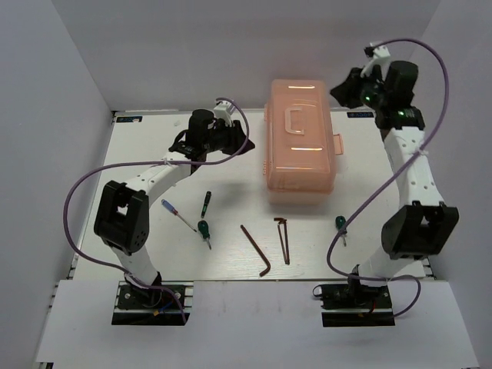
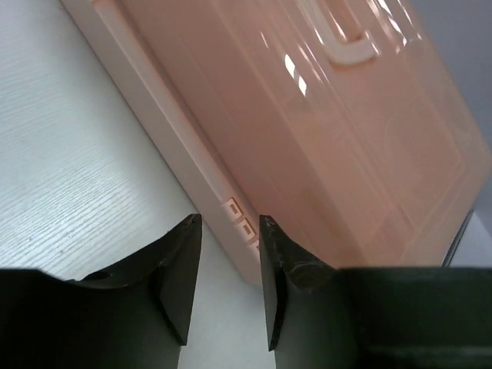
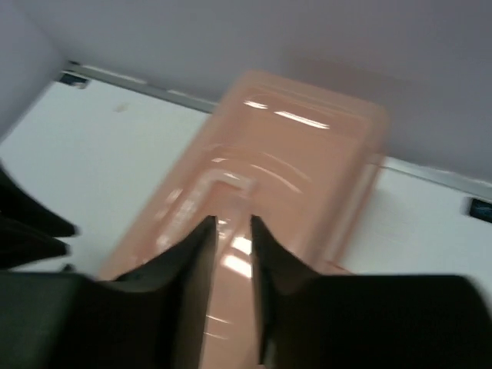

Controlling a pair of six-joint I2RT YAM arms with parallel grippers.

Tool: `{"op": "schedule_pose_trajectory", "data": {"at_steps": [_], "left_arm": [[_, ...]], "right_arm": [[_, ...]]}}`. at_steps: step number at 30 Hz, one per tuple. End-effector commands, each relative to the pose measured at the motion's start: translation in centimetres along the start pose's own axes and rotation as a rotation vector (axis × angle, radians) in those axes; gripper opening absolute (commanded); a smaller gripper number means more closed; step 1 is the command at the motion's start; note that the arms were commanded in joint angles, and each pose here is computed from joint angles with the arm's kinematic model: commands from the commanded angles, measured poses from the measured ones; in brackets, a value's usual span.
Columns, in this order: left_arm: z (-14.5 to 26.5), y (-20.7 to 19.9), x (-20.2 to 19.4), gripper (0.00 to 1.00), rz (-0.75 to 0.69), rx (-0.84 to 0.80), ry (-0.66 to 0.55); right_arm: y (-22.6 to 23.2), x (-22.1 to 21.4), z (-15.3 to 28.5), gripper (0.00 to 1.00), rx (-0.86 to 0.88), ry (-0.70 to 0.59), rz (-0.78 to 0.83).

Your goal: Sort the tools into containers

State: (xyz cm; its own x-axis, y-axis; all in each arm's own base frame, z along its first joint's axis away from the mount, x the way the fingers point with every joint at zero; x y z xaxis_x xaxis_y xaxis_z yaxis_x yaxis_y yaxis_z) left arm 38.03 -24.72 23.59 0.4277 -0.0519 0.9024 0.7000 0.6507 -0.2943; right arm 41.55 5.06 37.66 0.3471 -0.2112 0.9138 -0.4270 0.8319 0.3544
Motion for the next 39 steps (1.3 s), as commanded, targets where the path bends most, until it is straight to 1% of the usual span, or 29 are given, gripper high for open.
{"op": "schedule_pose_trajectory", "data": {"at_steps": [1, 2, 3, 5, 6, 7, 10, 11, 12, 13, 14, 17, 19, 24, 25, 27, 30, 33, 36, 39], "left_arm": [[-0.2, -1.5, 0.9, 0.48, -0.038, -0.085, -0.047], [-0.2, -1.6, 1.0, 0.5, -0.042, -0.097, -0.053], [-0.5, -1.5, 0.6, 0.5, -0.037, -0.104, -0.041], [-0.7, -1.4, 0.4, 0.5, -0.037, -0.113, -0.039], [-0.7, -1.4, 0.2, 0.51, -0.038, -0.114, -0.042], [-0.9, -1.8, 0.2, 0.51, -0.041, -0.122, -0.039], [-1.1, -1.7, -0.2, 0.51, -0.042, -0.133, -0.038], [-1.1, -1.7, -1.1, 0.51, -0.033, -0.142, -0.019], [-1.1, -1.7, -1.0, 0.52, -0.032, -0.145, -0.034], [-1.0, -1.8, -0.9, 0.54, -0.037, -0.146, -0.042], [-1.1, -2.2, -1.2, 0.58, -0.039, -0.154, -0.04], [-0.6, -2.3, -1.3, 0.59, -0.052, -0.155, -0.047], [-0.8, -2.6, -1.3, 0.63, -0.066, -0.155, -0.047], [-0.6, -2.6, -0.3, 0.64, -0.088, -0.14, -0.075], [-0.7, -3.0, -0.3, 0.64, -0.09, -0.148, -0.072], [-0.8, -3.0, 0.2, 0.64, -0.098, -0.14, -0.091], [-0.9, -3.5, 0.7, 0.64, -0.1, -0.152, -0.105], [-0.6, -3.9, 1.9, 0.64, -0.114, -0.156, -0.134], [-0.1, -4.5, 3.1, 0.65, -0.14, -0.146, -0.172], [-0.2, -4.3, 3.3, 0.67, -0.143, -0.129, -0.184]], "right_arm": [[2.7, -2.4, -3.2, 0.37, 0.105, 0.157, -0.168], [4.5, -2.0, -4.4, 0.47, 0.148, 0.162, -0.182], [4.5, -2.8, -5.4, 0.54, 0.144, 0.191, -0.228], [6.1, -3.8, -7.2, 0.62, 0.164, 0.215, -0.248], [6.1, -4.2, -7.6, 0.63, 0.138, 0.211, -0.241], [7.1, -4.8, -8.2, 0.63, 0.145, 0.224, -0.237], [7.6, -6.5, -9.7, 0.65, 0.045, 0.241, -0.231], [8.3, -7.5, -10.2, 0.65, 0.034, 0.267, -0.224], [7.7, -8.0, -10.6, 0.65, -0.037, 0.26, -0.222], [7.6, -8.2, -10.7, 0.65, -0.057, 0.26, -0.222], [7.5, -8.5, -10.8, 0.65, -0.087, 0.265, -0.228], [7.4, -9.0, -11.2, 0.65, -0.162, 0.257, -0.212], [7.7, -9.1, -11.3, 0.65, -0.202, 0.248, -0.183], [8.2, -9.2, -10.7, 0.65, -0.213, 0.251, -0.159], [8.0, -9.3, -10.6, 0.65, -0.248, 0.244, -0.152], [8.0, -9.2, -10.5, 0.65, -0.264, 0.236, -0.141], [7.5, -9.7, -10.4, 0.65, -0.289, 0.252, -0.156], [6.9, -10.9, -10.6, 0.65, -0.316, 0.284, -0.169], [6.8, -11.3, -10.3, 0.65, -0.329, 0.292, -0.172], [6.7, -11.6, -10.2, 0.65, -0.336, 0.3, -0.175]]}}
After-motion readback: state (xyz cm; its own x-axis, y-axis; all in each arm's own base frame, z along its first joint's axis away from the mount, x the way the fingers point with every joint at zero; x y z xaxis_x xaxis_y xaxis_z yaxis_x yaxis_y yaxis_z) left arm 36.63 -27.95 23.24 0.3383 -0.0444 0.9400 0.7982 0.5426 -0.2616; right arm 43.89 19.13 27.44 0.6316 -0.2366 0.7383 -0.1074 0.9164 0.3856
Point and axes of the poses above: each gripper's point midway between its finger pads, its own z axis back along the fingers, its own y axis along the line the jaws close on, x = y × z, the point moved 7 cm from there along z, back along the fingers, and after that the axes turned 11 degrees about -z, right-handed, at the moved point
